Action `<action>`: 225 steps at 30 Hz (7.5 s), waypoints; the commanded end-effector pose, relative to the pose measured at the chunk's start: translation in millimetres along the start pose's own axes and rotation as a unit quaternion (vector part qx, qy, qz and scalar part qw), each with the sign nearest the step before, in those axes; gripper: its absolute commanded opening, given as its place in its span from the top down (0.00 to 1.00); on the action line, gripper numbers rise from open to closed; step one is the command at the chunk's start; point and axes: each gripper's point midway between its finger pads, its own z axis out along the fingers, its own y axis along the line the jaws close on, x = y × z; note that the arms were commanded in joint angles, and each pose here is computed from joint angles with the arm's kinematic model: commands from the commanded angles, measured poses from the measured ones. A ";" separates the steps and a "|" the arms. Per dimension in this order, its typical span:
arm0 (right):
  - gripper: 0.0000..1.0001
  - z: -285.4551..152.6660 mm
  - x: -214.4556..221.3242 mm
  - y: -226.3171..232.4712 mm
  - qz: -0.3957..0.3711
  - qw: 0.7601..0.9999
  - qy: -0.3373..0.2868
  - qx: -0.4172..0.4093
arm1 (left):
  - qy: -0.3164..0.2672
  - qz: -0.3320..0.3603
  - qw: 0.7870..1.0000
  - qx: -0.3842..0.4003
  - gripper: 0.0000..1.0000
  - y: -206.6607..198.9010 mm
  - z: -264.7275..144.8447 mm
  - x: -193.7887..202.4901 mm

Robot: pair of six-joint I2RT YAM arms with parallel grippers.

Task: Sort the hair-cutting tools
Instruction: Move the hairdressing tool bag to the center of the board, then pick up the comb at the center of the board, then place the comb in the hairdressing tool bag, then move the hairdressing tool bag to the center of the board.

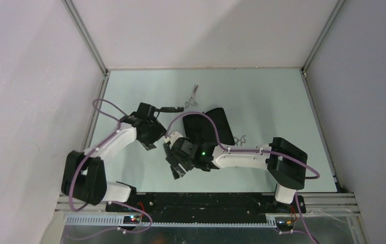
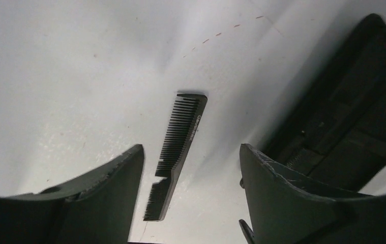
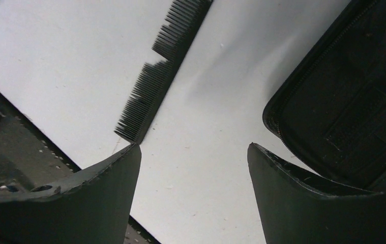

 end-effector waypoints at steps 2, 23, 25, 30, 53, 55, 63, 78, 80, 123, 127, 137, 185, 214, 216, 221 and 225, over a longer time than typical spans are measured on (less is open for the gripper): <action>0.20 -4.8 -14.1 20.6 0.020 1.000 0.008 -0.011 | -0.085 0.012 0.996 0.031 0.13 3.2 -43.2 -27.4; 0.30 35.1 24.5 46.4 -0.021 0.984 0.176 0.009 | -0.343 0.093 0.934 0.031 0.00 92.2 -162.0 -72.3; 0.32 36.7 30.2 44.8 -0.026 0.982 0.188 0.012 | -0.346 0.099 0.932 0.036 0.00 92.3 -161.3 -71.3; 0.50 32.4 58.6 35.4 -0.050 0.970 0.238 0.004 | -0.341 0.109 0.932 0.052 0.00 87.1 -156.5 -68.6; 0.76 -32.3 57.3 -56.3 0.033 0.981 0.193 0.006 | -0.141 0.124 0.977 0.103 0.11 44.9 -66.4 -22.5; 0.69 -36.0 41.2 -55.3 0.058 0.985 0.160 0.010 | -0.109 0.134 0.981 0.084 0.17 42.1 -53.2 -16.6; 0.43 -36.7 -3.2 -22.1 0.113 0.991 0.065 -0.019 | -0.048 0.207 0.976 0.049 0.48 -2.1 -37.5 -17.7; 0.41 -16.4 5.4 0.9 0.070 0.995 0.068 -0.012 | 0.029 0.207 0.977 0.036 0.79 -30.4 19.8 -5.0; 0.41 -14.4 4.3 2.4 0.063 0.996 0.069 -0.009 | 0.033 0.202 0.978 0.033 0.80 -29.4 26.4 -3.4; 0.34 38.0 29.7 43.0 0.045 0.977 0.208 0.025 | 0.090 0.121 0.988 0.007 0.90 14.6 68.6 31.0; 0.38 41.9 35.0 39.4 0.061 0.973 0.221 0.036 | 0.090 0.119 0.989 0.008 0.90 14.5 68.5 30.5; 0.63 40.5 49.2 14.0 0.080 0.964 0.244 0.073 | 0.087 0.111 0.990 0.010 0.90 15.0 65.9 26.8; 1.00 -44.4 5.9 -45.0 0.082 0.983 0.111 0.117 | -0.059 -0.010 0.954 0.294 0.00 -15.4 -56.1 -15.0; 1.00 -99.8 68.8 -151.2 0.186 0.956 0.143 0.174 | 0.054 0.153 0.981 0.107 0.48 -107.5 51.9 29.4; 1.00 -99.7 68.8 -149.5 0.185 0.957 0.144 0.168 | 0.058 0.155 0.982 0.096 0.57 -102.7 56.8 31.8; 1.00 -101.8 70.8 -147.6 0.186 0.958 0.151 0.158 | 0.056 0.172 0.980 0.079 0.81 -95.5 56.8 36.3; 1.00 -103.3 75.6 -144.8 0.182 0.958 0.164 0.151 | 0.055 0.185 0.979 0.066 0.99 -87.2 49.4 38.1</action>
